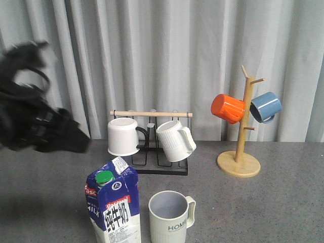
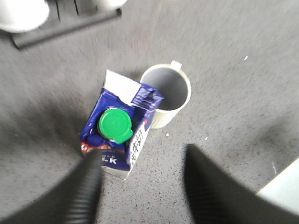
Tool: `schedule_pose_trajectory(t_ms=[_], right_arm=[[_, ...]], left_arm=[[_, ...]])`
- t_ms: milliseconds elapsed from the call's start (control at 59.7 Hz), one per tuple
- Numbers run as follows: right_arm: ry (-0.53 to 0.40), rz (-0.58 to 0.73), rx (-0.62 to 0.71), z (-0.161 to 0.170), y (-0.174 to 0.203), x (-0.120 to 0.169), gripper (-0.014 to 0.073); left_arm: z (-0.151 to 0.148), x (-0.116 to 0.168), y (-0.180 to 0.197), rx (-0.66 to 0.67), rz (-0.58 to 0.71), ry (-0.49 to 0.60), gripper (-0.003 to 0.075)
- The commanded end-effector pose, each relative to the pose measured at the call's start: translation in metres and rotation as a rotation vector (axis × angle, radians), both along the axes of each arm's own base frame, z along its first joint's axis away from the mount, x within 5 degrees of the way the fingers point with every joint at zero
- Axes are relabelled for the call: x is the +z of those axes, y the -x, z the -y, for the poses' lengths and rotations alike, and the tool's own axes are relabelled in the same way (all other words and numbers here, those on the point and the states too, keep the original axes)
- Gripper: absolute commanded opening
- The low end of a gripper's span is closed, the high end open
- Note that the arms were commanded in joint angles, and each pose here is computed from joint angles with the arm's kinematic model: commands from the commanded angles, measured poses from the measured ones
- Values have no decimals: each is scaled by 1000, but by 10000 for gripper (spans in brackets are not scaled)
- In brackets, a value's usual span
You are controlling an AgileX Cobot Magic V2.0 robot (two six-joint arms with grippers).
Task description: Place milk next to cup
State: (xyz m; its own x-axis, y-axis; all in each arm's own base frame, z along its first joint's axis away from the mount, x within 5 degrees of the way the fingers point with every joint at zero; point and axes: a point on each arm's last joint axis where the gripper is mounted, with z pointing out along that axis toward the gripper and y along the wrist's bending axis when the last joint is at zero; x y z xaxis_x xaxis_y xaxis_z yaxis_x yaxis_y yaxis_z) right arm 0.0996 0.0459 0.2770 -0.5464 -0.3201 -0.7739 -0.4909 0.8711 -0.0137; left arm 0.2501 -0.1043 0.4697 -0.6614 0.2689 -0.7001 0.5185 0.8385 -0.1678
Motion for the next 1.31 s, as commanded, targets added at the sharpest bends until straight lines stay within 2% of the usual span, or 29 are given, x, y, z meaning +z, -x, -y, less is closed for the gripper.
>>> schedule_pose_trajectory(t_ms=[0,33,184,301,385,603,737,887,1004,1289], right_arm=[[-101,128,-82,1,-9,19,-5],[-123,142,-98,1,-10,20,-5],[-198,166,-146,1,-13,25,-5],[-196,161,-145,1,-12,24,-5],[-195,160,-145,1,-12,24,-5],[-195,159,-145,1,-12,24,-5],[-195,159,-145,1,-12,24,-5],[-195,159,-145,1,-12,24,-5],[-195,159,-145,1,-12,24,-5],[-195,159,-145,1,-12,24,-5]], left_arm=[[-12,34,39,2,145,24,48],[-17,40,49,7,180,14,-12],[-35,60,86,53,316,-9,-8],[-44,66,112,74,410,32,-8],[-50,60,128,96,440,65,-8],[-62,23,162,157,493,151,-8],[-65,-14,179,187,395,215,-8],[-69,-47,196,179,315,180,-8],[-71,-60,205,167,276,155,-8],[-81,-66,200,223,373,60,-8]])
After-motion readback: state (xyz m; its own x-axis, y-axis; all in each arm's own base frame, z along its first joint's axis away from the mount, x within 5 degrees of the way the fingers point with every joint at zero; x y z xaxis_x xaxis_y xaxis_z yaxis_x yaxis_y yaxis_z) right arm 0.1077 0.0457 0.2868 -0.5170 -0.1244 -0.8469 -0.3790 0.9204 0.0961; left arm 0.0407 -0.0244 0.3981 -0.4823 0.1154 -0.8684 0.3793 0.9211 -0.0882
